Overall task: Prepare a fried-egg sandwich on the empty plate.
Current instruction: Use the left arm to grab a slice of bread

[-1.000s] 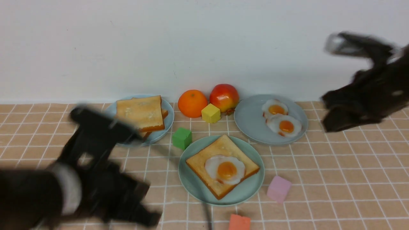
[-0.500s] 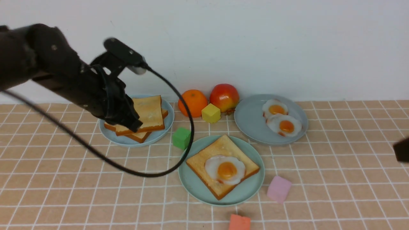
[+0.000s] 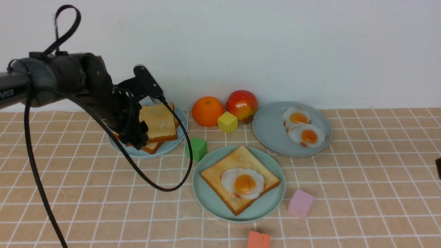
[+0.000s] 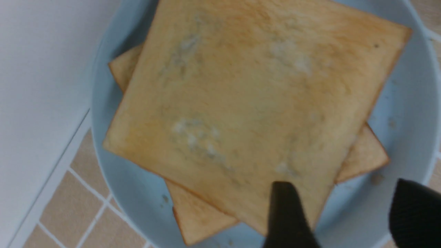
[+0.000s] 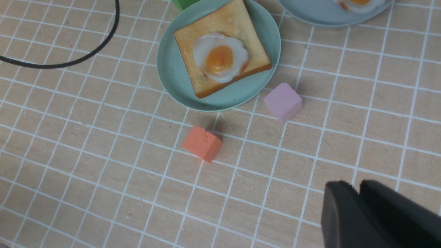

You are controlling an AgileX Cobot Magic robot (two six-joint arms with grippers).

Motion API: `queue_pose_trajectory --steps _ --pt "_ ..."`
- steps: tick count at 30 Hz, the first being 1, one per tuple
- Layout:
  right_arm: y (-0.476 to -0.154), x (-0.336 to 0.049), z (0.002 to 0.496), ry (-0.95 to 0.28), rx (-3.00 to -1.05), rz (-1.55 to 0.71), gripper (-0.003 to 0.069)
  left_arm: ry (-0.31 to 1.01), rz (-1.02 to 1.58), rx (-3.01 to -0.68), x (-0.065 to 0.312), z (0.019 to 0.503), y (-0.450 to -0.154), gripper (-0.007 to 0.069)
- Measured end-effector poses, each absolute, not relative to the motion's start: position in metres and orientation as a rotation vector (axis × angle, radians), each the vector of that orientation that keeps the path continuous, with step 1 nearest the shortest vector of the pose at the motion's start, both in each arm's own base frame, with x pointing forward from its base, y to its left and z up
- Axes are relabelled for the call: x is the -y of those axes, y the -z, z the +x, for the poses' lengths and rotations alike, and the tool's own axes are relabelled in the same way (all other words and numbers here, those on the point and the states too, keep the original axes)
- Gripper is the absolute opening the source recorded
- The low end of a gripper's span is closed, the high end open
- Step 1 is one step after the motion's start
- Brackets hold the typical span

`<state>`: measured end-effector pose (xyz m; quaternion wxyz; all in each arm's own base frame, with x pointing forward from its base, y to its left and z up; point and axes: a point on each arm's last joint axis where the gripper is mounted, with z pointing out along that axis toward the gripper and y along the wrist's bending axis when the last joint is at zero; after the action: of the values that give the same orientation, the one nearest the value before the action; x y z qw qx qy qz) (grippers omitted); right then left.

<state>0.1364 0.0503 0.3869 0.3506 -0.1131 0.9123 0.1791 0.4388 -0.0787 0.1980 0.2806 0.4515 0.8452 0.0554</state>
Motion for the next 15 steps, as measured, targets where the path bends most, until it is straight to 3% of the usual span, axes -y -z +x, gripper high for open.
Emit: queue_pose_trajectory --steps 7,15 --pt "-0.387 -0.051 0.137 -0.472 -2.358 -0.290 0.0097 -0.175 1.207 -2.238 0.079 0.446 -0.185 0.0448" --pt "-0.388 -0.053 0.136 -0.517 -2.352 -0.285 0.0105 -0.217 1.316 -2.183 0.080 0.452 -0.170 0.0393"
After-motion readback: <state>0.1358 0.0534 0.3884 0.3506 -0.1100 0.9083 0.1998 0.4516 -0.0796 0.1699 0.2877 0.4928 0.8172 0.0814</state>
